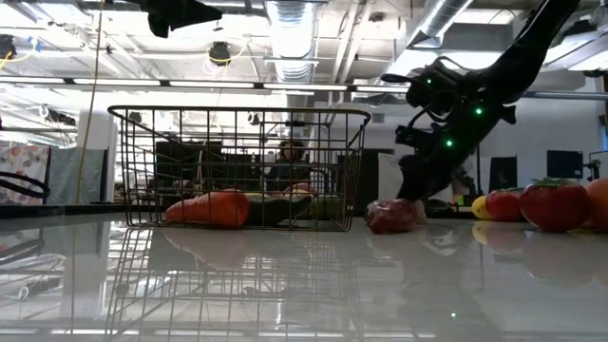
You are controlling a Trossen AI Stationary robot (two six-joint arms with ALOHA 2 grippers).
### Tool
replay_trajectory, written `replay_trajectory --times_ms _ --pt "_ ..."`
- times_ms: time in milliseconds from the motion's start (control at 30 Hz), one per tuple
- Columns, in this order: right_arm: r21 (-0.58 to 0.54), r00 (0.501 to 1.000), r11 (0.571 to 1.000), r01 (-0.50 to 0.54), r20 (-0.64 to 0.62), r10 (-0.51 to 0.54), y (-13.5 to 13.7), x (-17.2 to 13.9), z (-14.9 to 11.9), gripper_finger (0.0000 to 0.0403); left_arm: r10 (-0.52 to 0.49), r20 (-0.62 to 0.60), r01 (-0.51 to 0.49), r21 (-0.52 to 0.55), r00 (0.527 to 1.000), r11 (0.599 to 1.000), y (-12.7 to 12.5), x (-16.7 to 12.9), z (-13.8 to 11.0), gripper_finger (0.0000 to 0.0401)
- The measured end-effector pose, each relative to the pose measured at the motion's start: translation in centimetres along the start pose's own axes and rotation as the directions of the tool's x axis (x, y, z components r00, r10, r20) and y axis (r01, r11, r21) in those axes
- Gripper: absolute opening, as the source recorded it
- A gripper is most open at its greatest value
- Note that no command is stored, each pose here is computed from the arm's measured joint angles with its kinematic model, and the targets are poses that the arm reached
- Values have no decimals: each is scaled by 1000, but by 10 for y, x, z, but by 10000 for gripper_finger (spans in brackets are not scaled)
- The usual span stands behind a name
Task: Sort produce into baskets
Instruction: Put the garlic into the bottom wire basket
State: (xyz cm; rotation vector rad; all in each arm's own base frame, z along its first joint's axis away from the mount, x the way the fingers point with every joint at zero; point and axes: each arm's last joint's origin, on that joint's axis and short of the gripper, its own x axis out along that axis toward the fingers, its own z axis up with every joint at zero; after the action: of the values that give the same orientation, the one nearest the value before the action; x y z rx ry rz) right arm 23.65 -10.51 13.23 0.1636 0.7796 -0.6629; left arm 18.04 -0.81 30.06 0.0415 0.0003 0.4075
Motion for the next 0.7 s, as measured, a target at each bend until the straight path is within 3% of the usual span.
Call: replay_trajectory --times_ms 333,700 --pt "-23 1000 1000 8 -28 -9 -4 -10 5 244 -5 1 5 -10 1000 1000 0 0 0 279" --pt "-58 1000 998 -7 22 8 -6 -63 62 219 -14 1 14 -11 1000 1000 0 0 0 279"
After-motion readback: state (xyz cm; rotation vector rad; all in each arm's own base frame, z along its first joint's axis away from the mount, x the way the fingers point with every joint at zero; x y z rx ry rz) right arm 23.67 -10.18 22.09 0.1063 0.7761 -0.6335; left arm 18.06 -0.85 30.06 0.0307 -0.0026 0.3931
